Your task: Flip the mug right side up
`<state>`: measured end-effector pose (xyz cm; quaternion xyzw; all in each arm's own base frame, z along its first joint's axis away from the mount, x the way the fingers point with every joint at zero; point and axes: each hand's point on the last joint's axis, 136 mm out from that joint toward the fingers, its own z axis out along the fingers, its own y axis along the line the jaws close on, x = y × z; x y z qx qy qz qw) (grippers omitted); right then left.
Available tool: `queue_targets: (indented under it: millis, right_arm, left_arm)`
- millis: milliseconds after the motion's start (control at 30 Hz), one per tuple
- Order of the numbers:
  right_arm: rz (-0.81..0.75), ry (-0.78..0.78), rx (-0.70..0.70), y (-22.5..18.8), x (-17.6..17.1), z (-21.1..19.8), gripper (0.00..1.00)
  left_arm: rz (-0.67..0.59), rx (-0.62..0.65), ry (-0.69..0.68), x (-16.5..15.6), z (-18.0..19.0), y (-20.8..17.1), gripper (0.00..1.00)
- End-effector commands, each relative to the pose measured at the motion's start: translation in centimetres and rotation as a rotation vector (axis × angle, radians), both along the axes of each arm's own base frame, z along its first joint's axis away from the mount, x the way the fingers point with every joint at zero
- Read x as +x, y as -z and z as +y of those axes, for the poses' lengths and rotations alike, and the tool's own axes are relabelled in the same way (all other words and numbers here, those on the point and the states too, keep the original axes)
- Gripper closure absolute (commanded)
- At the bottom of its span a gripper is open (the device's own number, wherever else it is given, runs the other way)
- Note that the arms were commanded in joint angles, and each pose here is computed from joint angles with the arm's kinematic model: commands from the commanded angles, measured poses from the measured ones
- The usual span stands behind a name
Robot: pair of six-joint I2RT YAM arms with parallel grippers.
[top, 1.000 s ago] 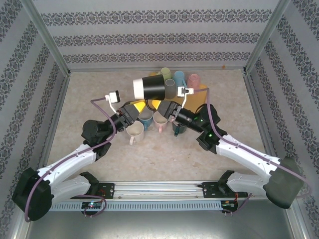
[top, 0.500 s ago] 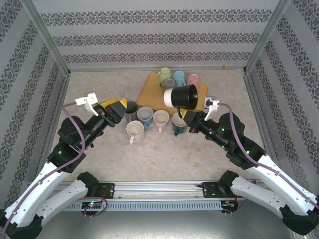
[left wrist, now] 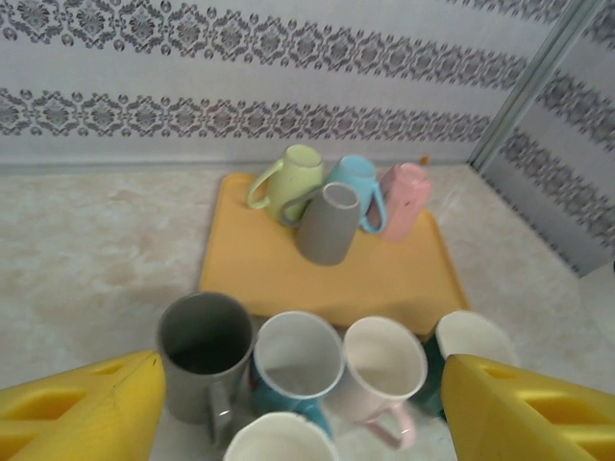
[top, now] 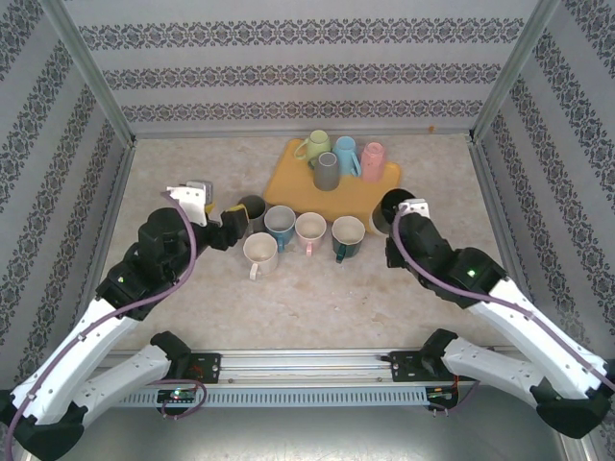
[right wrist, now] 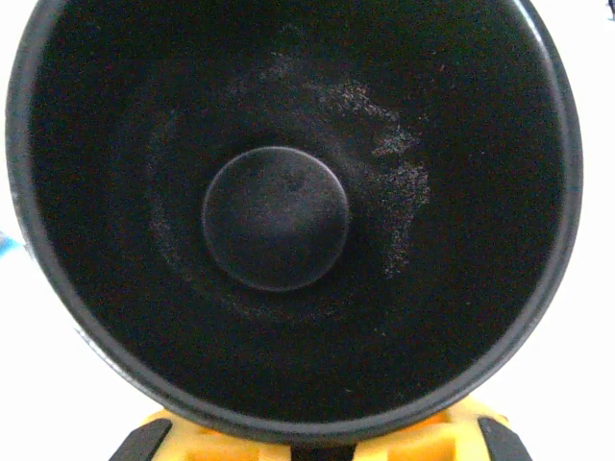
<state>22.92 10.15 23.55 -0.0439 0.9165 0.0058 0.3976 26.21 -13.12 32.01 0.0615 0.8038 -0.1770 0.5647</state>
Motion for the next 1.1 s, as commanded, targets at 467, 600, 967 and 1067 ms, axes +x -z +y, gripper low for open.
queue_targets:
  millis: [467,600,967,1067]
  right_arm:
    - [0.238,0.084,-0.006,11.6,2.8,0.0,1.00]
    - [0.244,0.104,-0.026,12.5,2.9,-0.3,1.00]
    - [0.237,0.131,-0.018,13.8,3.2,-0.3,1.00]
    - [0.241,0.124,-0.021,14.2,3.2,0.1,1.00]
  left_arm:
    - [-0.083,0.038,0.036,-1.1,0.3,0.1,0.25]
    - [-0.084,0.033,0.042,-1.2,0.3,0.1,0.25]
    - [-0.081,0.032,0.052,-1.2,0.0,0.2,0.25]
    - [-0.081,0.032,0.051,-1.2,0.1,0.3,0.25]
